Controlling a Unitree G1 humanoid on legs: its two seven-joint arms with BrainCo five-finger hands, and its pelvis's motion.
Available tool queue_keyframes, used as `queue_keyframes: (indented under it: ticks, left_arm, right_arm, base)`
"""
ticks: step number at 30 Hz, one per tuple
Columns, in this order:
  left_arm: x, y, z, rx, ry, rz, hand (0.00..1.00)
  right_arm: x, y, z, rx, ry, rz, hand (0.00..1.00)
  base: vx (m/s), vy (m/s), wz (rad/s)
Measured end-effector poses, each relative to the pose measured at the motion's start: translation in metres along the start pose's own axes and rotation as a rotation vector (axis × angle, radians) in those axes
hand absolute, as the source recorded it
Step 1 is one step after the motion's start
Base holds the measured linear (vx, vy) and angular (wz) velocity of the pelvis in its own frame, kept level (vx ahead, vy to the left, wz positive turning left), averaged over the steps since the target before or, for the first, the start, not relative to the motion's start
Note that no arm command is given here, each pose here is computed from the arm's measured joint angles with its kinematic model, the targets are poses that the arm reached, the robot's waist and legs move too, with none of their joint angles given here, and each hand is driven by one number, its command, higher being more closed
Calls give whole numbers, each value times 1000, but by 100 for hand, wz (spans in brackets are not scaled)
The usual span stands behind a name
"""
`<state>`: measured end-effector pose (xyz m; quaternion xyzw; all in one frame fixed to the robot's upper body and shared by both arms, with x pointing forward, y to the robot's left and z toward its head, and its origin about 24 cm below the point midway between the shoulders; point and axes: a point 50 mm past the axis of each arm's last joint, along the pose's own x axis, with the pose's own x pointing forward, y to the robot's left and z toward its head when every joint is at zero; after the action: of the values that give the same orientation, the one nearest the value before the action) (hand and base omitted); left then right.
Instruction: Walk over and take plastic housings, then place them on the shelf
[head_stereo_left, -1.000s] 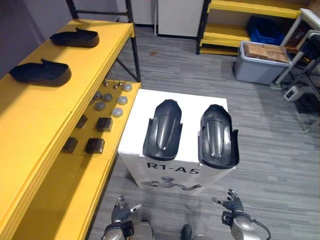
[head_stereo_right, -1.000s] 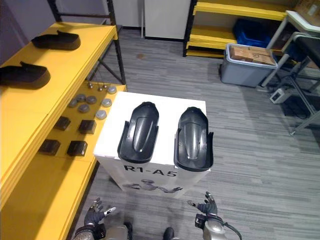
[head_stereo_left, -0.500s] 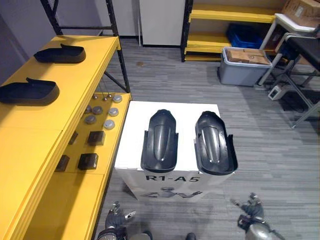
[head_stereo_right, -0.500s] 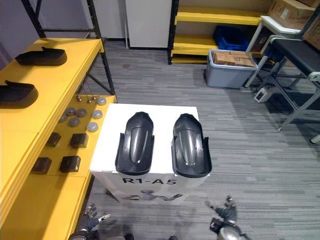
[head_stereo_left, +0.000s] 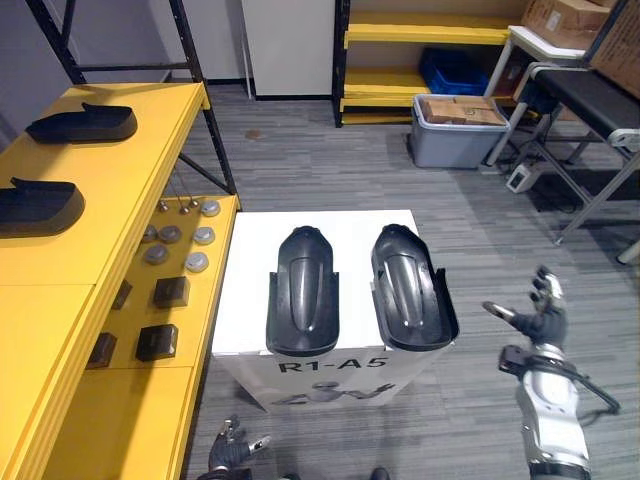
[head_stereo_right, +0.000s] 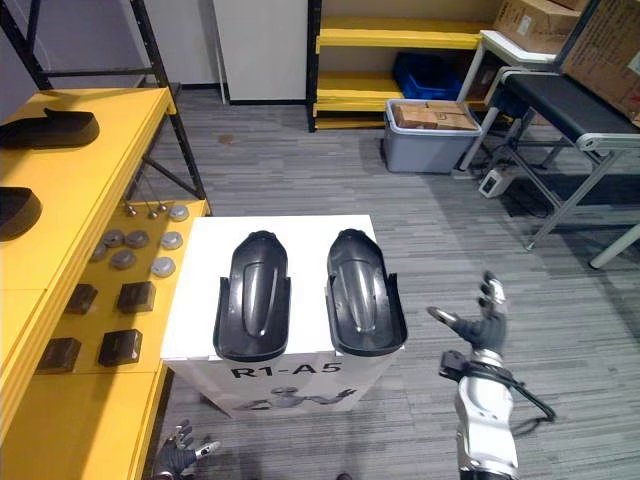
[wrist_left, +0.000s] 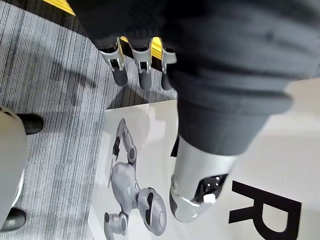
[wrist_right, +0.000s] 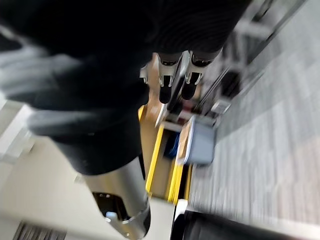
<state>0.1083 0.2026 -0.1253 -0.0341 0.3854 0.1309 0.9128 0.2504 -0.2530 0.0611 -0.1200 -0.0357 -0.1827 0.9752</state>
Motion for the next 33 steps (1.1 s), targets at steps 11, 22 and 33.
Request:
queue_keyframes:
  ticks: [11, 22, 33]
  left_arm:
    - [-2, -4, -5, 25, 12, -19, 0]
    - [-3, -7, -7, 16, 19, -18, 0]
    - [-5, -13, -9, 14, 35, -40, 0]
  right_arm:
    - [3, 25, -18, -198, 70, 87, 0]
    - [-10, 36, -52, -268, 270, 1, 0]
    - [-8, 42, -73, -83, 412, -4, 100]
  base:
    - [-24, -2, 12]
    - [-2, 3, 5]
    - [0, 0, 0]
